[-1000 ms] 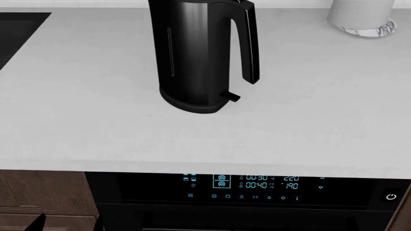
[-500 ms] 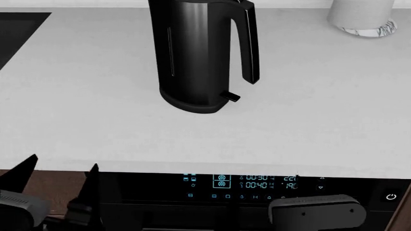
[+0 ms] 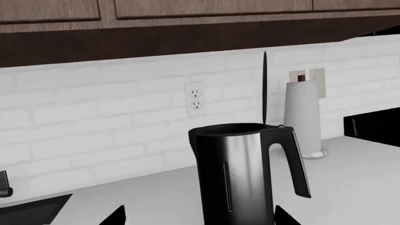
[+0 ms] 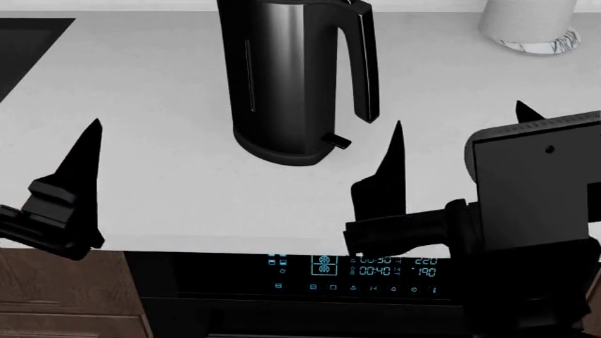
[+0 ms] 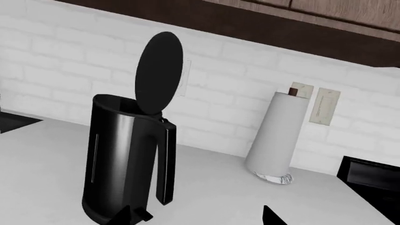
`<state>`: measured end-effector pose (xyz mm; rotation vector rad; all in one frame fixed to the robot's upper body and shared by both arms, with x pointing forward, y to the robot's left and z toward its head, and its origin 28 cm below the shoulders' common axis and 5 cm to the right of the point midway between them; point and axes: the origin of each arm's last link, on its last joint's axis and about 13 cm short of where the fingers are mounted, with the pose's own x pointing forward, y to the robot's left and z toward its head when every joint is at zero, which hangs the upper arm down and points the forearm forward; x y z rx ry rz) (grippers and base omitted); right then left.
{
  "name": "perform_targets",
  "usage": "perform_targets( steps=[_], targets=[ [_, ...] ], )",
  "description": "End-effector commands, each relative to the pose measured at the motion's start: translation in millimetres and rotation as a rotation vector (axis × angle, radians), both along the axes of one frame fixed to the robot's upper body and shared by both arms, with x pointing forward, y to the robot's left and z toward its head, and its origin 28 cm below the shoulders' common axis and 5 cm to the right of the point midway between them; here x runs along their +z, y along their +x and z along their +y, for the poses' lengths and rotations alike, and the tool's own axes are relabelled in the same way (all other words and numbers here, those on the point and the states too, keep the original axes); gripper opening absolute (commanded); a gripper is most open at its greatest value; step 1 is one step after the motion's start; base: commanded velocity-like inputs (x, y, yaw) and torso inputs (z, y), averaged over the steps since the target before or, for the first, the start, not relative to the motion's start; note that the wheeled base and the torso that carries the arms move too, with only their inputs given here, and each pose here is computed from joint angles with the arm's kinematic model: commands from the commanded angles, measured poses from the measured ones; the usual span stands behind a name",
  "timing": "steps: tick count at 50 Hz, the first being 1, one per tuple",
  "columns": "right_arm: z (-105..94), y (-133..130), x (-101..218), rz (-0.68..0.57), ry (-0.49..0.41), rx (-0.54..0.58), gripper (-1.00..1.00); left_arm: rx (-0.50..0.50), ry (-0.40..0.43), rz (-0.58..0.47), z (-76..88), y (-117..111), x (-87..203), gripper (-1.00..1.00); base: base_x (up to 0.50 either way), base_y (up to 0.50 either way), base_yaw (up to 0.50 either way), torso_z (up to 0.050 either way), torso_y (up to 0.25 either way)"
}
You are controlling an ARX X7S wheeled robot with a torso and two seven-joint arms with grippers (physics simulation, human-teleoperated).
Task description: Close the lid of the electric kettle.
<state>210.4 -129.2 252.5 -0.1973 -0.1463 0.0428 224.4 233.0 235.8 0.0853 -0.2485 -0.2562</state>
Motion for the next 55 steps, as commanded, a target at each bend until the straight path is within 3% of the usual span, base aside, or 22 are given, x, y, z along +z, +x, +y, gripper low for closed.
perform_targets(
  steps=[1, 24, 55],
  targets=[
    [-9.4, -28.9, 39.8, -0.093, -0.069, -0.041, 1.0, 0.009, 0.059, -0.044, 8.1, -7.4, 35.0, 1.0, 0.0, 0.0, 0.0, 0.0, 0.0],
    [-18.5, -22.5, 72.6, -0.136, -0.089, -0.071, 1.0, -0.021, 0.124, -0.107, 2.6, -17.5, 96.2, 1.0, 0.0, 0.0, 0.0, 0.0, 0.0],
    [-17.0, -23.1, 79.2, -0.179, -0.131, -0.066, 1.0, -0.029, 0.134, -0.119, 2.1, -21.9, 99.8, 1.0, 0.0, 0.0, 0.0, 0.0, 0.0]
  ],
)
